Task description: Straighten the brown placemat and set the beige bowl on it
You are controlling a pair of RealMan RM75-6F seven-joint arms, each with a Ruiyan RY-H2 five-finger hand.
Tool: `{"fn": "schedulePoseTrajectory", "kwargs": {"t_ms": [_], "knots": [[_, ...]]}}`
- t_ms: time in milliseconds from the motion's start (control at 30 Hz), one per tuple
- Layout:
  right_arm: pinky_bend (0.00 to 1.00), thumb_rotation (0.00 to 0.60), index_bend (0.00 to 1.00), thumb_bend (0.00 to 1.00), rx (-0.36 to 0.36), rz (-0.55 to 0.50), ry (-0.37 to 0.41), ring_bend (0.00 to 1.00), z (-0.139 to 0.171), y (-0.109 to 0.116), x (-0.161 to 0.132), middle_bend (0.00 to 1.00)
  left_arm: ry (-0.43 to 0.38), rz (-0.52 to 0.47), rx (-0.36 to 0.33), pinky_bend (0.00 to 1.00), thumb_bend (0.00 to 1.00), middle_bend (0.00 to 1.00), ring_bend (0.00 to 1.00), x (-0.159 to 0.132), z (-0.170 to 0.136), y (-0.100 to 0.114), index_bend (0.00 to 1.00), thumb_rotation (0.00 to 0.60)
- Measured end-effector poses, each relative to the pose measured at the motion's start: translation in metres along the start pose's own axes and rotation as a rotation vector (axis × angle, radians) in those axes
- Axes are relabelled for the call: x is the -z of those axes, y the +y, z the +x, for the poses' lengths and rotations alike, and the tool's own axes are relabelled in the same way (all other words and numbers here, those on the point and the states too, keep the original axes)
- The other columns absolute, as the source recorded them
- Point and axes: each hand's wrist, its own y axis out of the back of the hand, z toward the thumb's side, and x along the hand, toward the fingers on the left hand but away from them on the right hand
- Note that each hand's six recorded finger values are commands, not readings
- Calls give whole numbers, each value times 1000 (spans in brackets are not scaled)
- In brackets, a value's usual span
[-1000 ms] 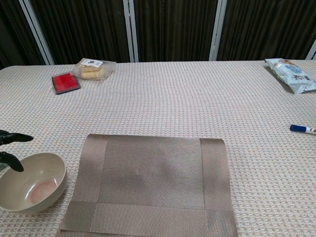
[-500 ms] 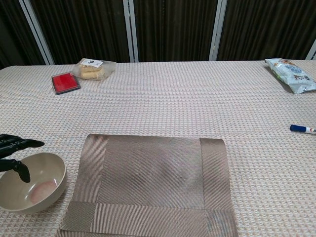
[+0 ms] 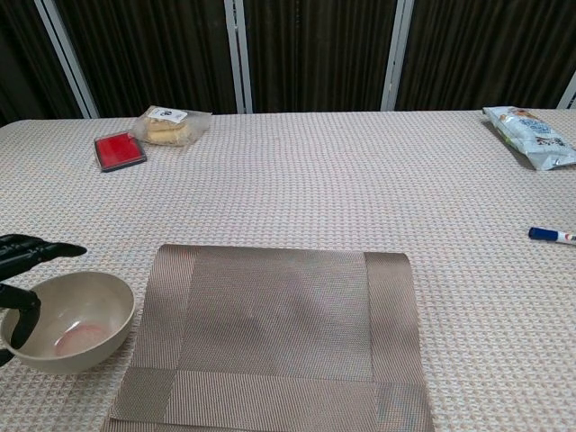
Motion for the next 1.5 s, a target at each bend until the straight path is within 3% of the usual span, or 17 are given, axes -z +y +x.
{"fn": "schedulePoseTrajectory", "kwargs": {"t_ms": [267, 433, 600, 800, 1133, 1200, 1300, 1367, 1500], "knots": [[0, 600, 0, 0, -5, 4, -2, 0, 0, -1, 0, 0, 45, 45, -99, 0, 383, 0, 0, 16, 15, 34, 601, 600], [0, 600, 0, 0, -5, 9, -2, 0, 0, -2, 0, 0, 168, 46, -162, 0, 380, 0, 0, 53, 31, 62, 602, 600], [0, 600, 0, 0, -3, 13, -3, 0, 0, -2, 0, 0, 345, 16, -172, 0, 381, 0, 0, 107, 39, 75, 601, 600], [0, 600, 0, 0, -11, 22, -6, 0, -1, -5, -1, 0, 480, -65, -157, 0, 377, 0, 0, 158, 35, 68, 599, 600], [0, 600, 0, 0, -21, 31, -10, 0, -1, -8, -1, 0, 593, -138, -117, 0, 369, 0, 0, 191, 36, 36, 573, 600], [0, 600, 0, 0, -21, 30, -13, 0, -1, -8, 0, 0, 600, -143, -106, 0, 296, 0, 0, 191, 36, 31, 498, 600], [0, 600, 0, 0, -23, 29, -15, 0, -1, -8, 1, 0, 594, -147, -80, 0, 50, 0, 0, 188, 35, 27, 197, 600], [0, 600, 0, 0, -22, 27, -13, 0, -1, -7, 0, 0, 584, -159, -79, 0, 0, 0, 0, 184, 35, 27, 71, 600], [0, 600, 0, 0, -20, 23, -11, 0, 0, -6, 0, 0, 520, -185, -124, 0, 0, 0, 0, 166, 37, 39, 41, 600]]}}
